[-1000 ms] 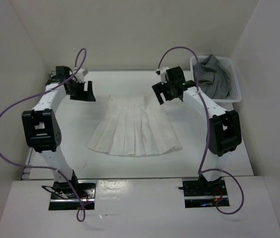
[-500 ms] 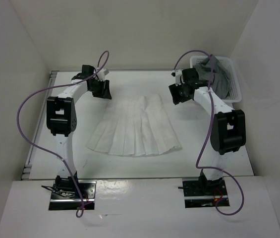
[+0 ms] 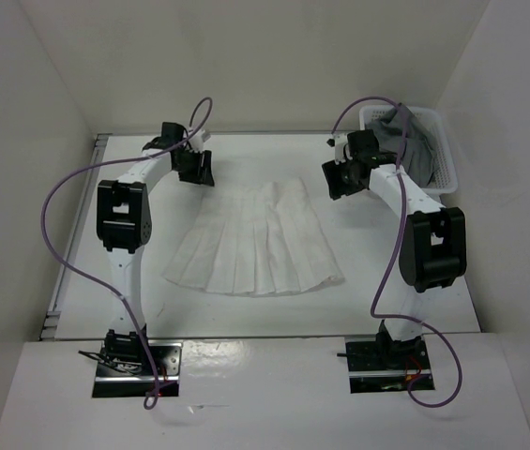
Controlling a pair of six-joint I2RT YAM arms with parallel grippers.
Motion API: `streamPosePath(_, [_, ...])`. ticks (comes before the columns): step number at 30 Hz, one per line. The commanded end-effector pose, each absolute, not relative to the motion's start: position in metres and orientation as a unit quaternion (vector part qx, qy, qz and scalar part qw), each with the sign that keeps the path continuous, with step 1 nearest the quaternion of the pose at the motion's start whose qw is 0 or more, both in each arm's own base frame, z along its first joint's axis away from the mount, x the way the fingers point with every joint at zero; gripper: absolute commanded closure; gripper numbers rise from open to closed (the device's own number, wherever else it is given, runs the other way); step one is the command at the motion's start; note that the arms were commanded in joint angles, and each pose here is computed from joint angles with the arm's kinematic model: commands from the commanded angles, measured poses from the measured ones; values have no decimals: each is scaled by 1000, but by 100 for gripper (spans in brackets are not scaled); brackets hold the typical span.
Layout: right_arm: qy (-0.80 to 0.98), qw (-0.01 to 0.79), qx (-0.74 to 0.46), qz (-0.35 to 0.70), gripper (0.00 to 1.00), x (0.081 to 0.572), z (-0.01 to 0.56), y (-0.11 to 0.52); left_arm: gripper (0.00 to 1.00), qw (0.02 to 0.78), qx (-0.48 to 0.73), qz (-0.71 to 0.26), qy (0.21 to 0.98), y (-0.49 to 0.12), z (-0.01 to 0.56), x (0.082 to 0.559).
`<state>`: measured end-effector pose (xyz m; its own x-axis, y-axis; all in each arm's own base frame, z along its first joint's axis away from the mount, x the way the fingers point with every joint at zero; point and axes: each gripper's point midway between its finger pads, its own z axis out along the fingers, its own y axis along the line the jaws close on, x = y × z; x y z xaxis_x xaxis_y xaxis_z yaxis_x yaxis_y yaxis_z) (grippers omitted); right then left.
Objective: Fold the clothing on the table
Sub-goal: Fold the skirt
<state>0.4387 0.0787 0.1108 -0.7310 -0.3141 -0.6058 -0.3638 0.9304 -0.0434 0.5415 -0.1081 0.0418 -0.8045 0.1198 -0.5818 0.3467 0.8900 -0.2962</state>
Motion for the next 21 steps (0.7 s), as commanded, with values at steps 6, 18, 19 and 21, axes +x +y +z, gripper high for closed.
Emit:
streamPosePath(6, [921,340,-188,44,36,447,132,81,45,287,133,-197,928,-117,38,548])
streamPosePath(18, [921,336,-191,53,36,448,128,84,72,275,134,-192,933,-116,29,552])
streamPosePath(19, [923,331,-191,53,36,449,124,84,75,279,135,-191,931,-116,32,555])
streamPosePath(21, [924,327,-192,58,36,448,120,86,80,276,138,-190,932,-115,27,554])
